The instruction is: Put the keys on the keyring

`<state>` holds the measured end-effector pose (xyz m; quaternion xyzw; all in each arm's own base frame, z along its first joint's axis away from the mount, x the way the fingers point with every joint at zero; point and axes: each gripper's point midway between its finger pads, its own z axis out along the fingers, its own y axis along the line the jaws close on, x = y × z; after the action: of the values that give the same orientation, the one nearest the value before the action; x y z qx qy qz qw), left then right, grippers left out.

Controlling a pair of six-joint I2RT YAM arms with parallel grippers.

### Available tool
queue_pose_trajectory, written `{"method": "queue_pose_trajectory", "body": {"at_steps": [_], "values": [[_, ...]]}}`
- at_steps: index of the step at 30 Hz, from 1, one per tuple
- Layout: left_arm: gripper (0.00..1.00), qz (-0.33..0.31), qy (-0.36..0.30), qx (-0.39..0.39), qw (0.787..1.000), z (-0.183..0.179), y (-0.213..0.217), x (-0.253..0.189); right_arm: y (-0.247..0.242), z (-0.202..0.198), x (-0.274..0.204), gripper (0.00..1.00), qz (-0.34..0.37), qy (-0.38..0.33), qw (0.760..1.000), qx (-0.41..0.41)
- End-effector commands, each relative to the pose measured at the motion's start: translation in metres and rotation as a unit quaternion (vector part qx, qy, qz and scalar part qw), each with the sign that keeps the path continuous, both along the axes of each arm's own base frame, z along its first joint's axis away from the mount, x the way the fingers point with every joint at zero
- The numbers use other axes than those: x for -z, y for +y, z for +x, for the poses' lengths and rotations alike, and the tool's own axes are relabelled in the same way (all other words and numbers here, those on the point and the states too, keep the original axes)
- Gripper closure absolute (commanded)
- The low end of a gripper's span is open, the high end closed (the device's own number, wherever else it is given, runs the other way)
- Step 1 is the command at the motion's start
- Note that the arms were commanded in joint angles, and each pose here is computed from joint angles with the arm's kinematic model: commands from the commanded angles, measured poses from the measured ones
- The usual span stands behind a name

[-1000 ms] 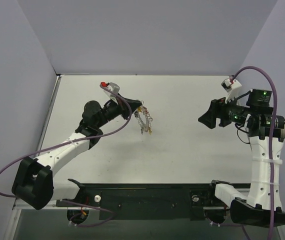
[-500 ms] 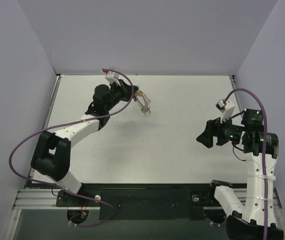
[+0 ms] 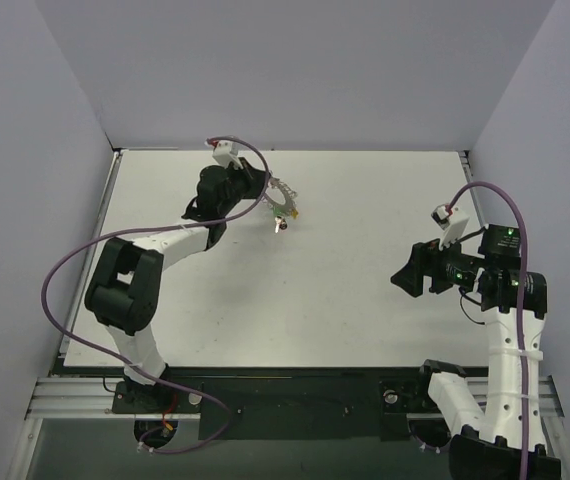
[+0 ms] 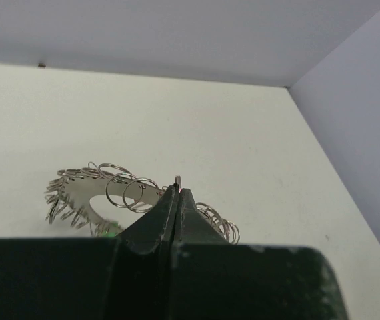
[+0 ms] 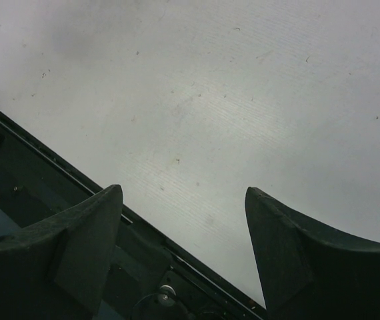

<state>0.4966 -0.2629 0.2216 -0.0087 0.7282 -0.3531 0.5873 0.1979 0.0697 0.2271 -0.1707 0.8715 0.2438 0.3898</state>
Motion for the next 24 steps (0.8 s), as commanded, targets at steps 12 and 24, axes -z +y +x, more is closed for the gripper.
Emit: {"method": "queue_pose_trajectory", "body": {"at_steps": [12,24], "values": [[1.00,0.030,0.069,-0.048,0.996,-0.115,0.076,0.066,0.009,0.002,0.011,0.31,0.035,-0.008,0.999,-0.010],[0.53,0.027,0.105,-0.111,0.988,-0.159,0.115,0.074,0.007,-0.002,0.010,0.30,0.031,-0.019,0.999,0.001]]}}
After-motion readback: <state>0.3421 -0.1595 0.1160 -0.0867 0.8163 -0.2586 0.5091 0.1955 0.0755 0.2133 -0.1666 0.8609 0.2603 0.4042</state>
